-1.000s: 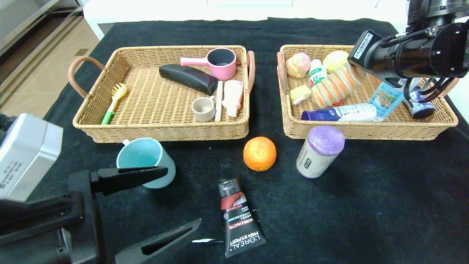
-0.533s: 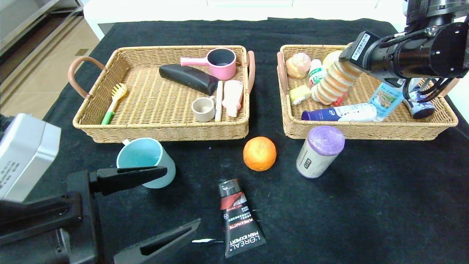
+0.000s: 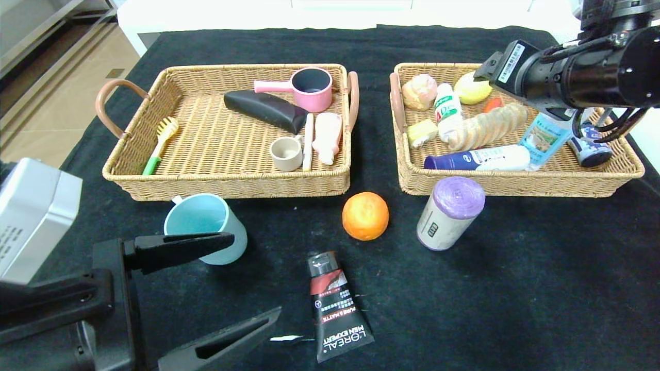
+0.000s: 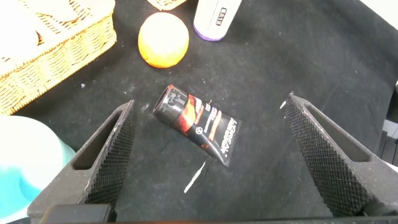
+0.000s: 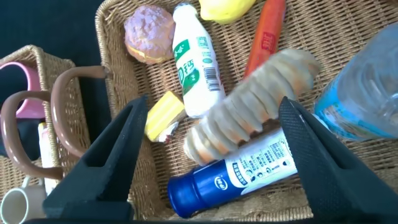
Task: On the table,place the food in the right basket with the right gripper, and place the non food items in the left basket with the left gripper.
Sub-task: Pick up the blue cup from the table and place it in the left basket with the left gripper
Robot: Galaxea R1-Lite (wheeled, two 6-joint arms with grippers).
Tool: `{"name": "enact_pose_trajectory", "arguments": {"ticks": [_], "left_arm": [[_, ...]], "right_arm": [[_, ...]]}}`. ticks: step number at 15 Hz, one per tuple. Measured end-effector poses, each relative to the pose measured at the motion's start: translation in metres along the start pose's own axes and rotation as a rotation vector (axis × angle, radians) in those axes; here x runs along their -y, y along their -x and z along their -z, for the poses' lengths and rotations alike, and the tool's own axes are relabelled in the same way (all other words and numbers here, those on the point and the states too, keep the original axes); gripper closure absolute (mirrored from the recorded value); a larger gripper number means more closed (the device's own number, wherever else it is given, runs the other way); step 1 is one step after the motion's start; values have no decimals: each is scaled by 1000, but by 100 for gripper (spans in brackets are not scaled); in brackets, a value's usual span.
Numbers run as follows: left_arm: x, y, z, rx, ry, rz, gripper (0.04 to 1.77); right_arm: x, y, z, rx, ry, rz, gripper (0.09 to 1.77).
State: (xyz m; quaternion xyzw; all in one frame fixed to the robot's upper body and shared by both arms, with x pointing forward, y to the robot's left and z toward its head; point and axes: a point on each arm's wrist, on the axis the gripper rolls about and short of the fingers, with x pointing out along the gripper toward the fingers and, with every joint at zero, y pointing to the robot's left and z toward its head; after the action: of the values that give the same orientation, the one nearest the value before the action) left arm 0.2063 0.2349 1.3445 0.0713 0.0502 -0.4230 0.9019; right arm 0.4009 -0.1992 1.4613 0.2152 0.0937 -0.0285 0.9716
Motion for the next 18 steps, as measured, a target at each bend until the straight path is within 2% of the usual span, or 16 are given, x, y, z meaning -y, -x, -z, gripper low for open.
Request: {"name": "enact_pose_trajectory", "arguments": {"ticks": [2,6,12,18], "left_arm": [[0,0,0,2,1,0,9],[0,0,-1,2,1,0,9],[0,1,-3,11,2,-7,9],[0,2,-4,18,1,-9,9]], "right_arm": [[-2,8,3,-9,39,-7,27],[2,44,9,-44,216,-60,22],[36,103,17,-130,422,-246,18],[75,149,40,-214,599,-493,17]]}}
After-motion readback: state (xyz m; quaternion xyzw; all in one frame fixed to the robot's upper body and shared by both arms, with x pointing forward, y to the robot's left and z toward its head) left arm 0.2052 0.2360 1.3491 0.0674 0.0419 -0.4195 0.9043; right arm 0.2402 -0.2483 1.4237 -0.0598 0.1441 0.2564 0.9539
